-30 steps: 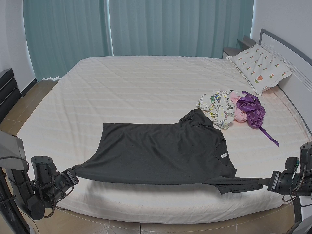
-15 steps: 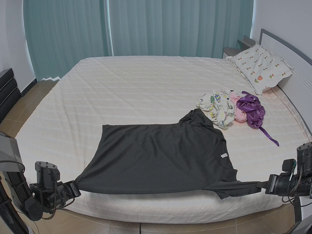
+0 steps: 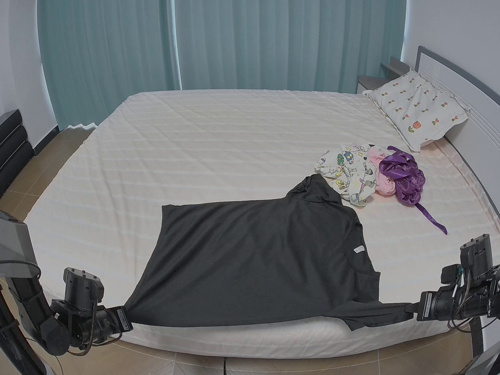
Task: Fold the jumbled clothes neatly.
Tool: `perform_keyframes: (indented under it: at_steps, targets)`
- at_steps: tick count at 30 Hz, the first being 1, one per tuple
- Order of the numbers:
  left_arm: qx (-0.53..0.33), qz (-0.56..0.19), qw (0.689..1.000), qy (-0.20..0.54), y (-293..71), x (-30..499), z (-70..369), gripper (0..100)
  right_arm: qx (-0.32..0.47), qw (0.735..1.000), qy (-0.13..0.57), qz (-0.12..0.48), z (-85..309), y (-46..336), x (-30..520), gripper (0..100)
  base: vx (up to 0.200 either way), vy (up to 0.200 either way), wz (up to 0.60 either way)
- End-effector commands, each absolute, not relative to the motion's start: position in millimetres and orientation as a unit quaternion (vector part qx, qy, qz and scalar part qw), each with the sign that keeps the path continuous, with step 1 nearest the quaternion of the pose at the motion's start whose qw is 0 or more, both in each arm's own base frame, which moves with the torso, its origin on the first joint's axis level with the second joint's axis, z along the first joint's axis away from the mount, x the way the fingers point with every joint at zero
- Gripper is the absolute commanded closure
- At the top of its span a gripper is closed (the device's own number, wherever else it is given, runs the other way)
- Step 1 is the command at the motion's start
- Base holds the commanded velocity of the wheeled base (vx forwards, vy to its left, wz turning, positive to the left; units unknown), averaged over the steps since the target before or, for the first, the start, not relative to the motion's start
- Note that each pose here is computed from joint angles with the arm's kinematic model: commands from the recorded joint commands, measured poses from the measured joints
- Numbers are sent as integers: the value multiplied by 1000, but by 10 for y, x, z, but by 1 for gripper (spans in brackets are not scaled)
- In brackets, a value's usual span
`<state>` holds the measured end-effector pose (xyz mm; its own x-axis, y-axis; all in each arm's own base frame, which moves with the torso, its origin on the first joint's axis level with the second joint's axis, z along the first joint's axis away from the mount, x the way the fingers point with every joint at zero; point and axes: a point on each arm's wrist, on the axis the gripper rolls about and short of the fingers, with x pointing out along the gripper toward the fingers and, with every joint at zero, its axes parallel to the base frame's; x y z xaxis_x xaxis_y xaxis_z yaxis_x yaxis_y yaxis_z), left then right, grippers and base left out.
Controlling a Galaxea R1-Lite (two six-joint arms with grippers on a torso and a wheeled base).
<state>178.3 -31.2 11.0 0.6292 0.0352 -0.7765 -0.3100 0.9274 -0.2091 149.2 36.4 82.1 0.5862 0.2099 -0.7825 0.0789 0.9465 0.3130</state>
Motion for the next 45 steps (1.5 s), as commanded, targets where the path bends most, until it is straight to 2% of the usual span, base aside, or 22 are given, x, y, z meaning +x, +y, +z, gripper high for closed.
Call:
perform_keyframes:
  at_steps: [1, 5, 15, 26, 45]
  targets:
    - [-151, 94, 880, 442, -330, 1702, 86, 100, 154, 869, 470, 34, 762, 370, 1531, 100, 0, 0, 0]
    - [-131, 83, 881, 446, -346, 1712, 83, 100, 155, 868, 471, 32, 748, 374, 1580, 100, 0, 0, 0]
    - [-159, 85, 913, 366, -350, 2153, 228, 100, 171, 875, 450, 41, 858, 392, 1890, 100, 0, 0, 0]
    - [-177, 90, 926, 321, -342, 2614, 252, 100, 170, 882, 439, 38, 879, 426, 2332, 100, 0, 0, 0]
    - [-172, 110, 929, 308, -412, 3236, -99, 100, 172, 886, 430, 26, 780, 413, 2925, 100, 0, 0, 0]
